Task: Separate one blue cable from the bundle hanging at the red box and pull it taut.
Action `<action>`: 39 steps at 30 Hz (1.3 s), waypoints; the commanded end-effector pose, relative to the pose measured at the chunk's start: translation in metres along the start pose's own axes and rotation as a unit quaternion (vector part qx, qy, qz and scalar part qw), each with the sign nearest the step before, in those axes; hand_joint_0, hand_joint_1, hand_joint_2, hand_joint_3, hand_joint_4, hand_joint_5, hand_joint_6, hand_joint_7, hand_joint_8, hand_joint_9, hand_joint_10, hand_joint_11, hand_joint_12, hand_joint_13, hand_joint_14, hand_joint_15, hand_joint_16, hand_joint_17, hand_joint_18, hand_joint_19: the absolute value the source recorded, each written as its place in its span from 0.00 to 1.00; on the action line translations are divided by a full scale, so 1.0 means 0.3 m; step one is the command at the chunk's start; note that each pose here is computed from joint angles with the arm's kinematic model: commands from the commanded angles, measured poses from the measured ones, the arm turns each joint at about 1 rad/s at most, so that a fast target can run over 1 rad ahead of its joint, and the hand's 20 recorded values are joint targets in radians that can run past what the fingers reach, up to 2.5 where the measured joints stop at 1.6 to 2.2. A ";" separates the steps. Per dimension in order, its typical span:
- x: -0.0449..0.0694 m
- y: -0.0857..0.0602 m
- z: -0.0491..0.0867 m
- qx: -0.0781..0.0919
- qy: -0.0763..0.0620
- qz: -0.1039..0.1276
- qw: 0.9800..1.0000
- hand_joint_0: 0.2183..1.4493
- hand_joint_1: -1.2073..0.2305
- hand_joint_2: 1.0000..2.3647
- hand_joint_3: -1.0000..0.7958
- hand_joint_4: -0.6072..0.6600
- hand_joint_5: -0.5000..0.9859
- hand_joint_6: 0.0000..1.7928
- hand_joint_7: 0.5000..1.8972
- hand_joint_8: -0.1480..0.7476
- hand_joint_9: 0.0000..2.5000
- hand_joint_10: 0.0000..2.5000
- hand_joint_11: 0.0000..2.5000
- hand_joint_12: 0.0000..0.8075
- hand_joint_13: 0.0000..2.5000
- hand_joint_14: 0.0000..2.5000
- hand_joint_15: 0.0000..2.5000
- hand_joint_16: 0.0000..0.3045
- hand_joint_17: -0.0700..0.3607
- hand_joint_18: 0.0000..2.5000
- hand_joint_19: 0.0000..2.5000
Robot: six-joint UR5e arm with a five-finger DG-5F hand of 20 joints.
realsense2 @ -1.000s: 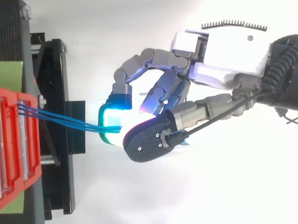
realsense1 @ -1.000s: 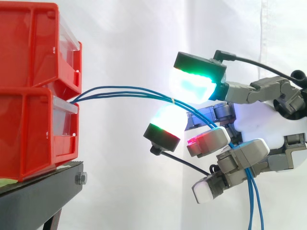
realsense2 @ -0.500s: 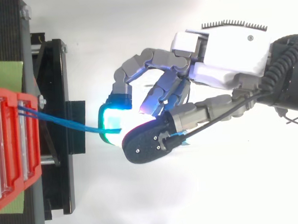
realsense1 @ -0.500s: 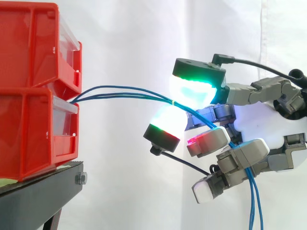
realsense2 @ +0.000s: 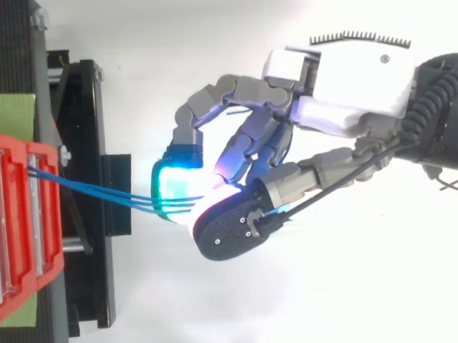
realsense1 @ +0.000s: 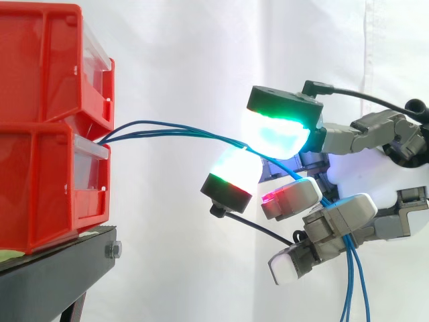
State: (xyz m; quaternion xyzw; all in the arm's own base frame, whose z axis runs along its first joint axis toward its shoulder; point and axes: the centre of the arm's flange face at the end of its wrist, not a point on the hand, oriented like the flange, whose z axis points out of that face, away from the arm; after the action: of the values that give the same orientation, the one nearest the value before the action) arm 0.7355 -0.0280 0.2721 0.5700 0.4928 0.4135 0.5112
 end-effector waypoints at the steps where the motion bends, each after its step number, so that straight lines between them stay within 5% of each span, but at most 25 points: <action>1: 0.003 0.002 0.000 -0.001 0.000 0.000 1.000 0.49 0.23 0.00 0.28 0.40 0.19 0.51 0.33 0.42 0.47 0.00 0.59 0.35 0.59 0.00 0.59 0.15 0.40 0.27 0.24; 16: -0.003 -0.005 -0.005 0.008 0.000 -0.002 1.000 0.35 0.16 0.00 0.28 0.43 0.20 0.50 0.34 0.40 0.46 0.00 0.60 0.34 0.58 0.00 0.59 0.15 0.40 0.27 0.23; 26: -0.014 -0.003 -0.006 0.009 0.000 -0.001 1.000 0.21 0.30 0.00 0.28 0.49 0.20 0.50 0.29 0.47 0.47 0.00 0.58 0.42 0.59 0.00 0.58 0.18 0.45 0.28 0.24; 33: -0.018 -0.003 -0.005 0.009 -0.001 -0.001 1.000 0.30 0.43 0.00 0.28 0.47 0.20 0.48 0.31 0.44 0.47 0.01 0.58 0.36 0.58 0.00 0.58 0.16 0.42 0.26 0.25; 39: -0.025 -0.001 -0.004 0.009 -0.003 0.000 1.000 0.34 0.36 0.01 0.38 0.45 0.20 0.50 0.36 0.43 0.47 0.00 0.59 0.35 0.58 0.00 0.58 0.16 0.42 0.27 0.24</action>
State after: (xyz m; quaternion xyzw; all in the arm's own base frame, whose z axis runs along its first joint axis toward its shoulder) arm 0.7329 -0.0347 0.2716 0.5753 0.4957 0.4072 0.5075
